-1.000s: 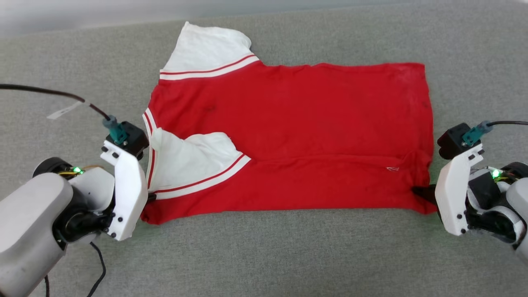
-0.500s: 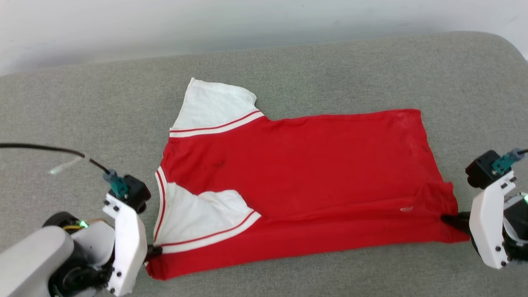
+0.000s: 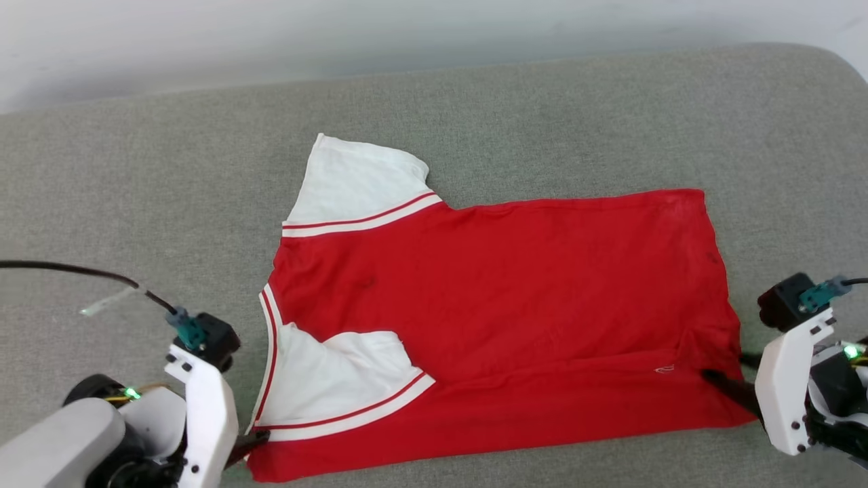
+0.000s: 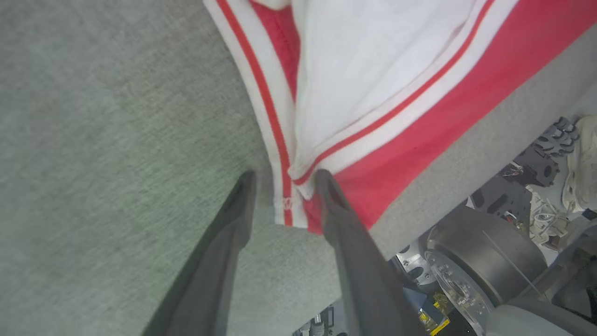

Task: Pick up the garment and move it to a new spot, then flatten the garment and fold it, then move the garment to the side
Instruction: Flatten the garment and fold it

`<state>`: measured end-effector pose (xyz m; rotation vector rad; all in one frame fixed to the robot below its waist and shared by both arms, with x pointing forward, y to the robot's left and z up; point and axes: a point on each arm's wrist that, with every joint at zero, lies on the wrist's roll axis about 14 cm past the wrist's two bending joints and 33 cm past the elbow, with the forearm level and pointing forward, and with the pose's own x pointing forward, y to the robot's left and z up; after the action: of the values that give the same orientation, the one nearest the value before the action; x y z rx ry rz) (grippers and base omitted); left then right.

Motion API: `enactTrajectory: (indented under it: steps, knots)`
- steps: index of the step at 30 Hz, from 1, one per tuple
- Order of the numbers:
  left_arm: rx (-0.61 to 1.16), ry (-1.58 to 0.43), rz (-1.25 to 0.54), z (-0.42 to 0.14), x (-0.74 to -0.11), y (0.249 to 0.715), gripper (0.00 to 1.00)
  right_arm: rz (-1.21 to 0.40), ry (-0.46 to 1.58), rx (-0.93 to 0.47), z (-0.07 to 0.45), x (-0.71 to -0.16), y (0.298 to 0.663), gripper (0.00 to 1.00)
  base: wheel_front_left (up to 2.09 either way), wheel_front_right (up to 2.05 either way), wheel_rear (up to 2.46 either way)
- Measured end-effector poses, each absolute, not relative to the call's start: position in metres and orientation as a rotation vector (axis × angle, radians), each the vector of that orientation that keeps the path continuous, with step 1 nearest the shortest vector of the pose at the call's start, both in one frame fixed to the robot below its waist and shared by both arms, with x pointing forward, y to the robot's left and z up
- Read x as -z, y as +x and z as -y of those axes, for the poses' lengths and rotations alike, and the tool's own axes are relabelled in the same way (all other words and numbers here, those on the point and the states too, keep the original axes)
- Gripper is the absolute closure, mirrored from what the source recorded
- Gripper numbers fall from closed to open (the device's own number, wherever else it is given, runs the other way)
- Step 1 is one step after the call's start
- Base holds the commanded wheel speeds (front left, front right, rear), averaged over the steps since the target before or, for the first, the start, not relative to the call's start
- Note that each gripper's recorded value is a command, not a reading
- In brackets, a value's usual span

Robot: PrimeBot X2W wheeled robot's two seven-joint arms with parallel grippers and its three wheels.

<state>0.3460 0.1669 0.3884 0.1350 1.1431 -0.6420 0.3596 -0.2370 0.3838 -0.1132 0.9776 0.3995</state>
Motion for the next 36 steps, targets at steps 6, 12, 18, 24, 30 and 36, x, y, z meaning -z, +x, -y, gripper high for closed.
enactTrajectory:
  steps: [6,12,18,24,30,36]
  knots:
    - [0.59,0.167,-0.963,-0.176,-0.429,0.381,0.0,-0.685,-0.138,-0.405,0.231,-0.431,0.391,0.0,0.0,0.0,0.0]
    - [0.537,0.241,-0.707,-0.178,-0.484,0.44,0.0,-0.323,-0.109,-0.358,0.231,-0.491,0.429,0.0,0.0,0.0,0.0]
    - [0.513,0.264,-0.57,-0.169,-0.519,0.494,0.0,-0.105,-0.096,-0.309,0.228,-0.519,0.444,0.0,0.0,0.0,0.0]
    - [0.512,0.293,-0.54,-0.156,-0.529,0.544,0.0,0.028,-0.09,-0.249,0.227,-0.531,0.447,0.0,0.0,0.0,0.0]
    - [0.533,0.295,-0.568,-0.137,-0.519,0.588,0.0,0.045,-0.092,-0.192,0.227,-0.519,0.438,0.0,0.0,0.0,0.0]
    - [0.554,0.284,-0.734,-0.126,-0.478,0.615,0.0,0.005,-0.11,-0.167,0.226,-0.498,0.436,0.0,0.0,0.0,0.0]
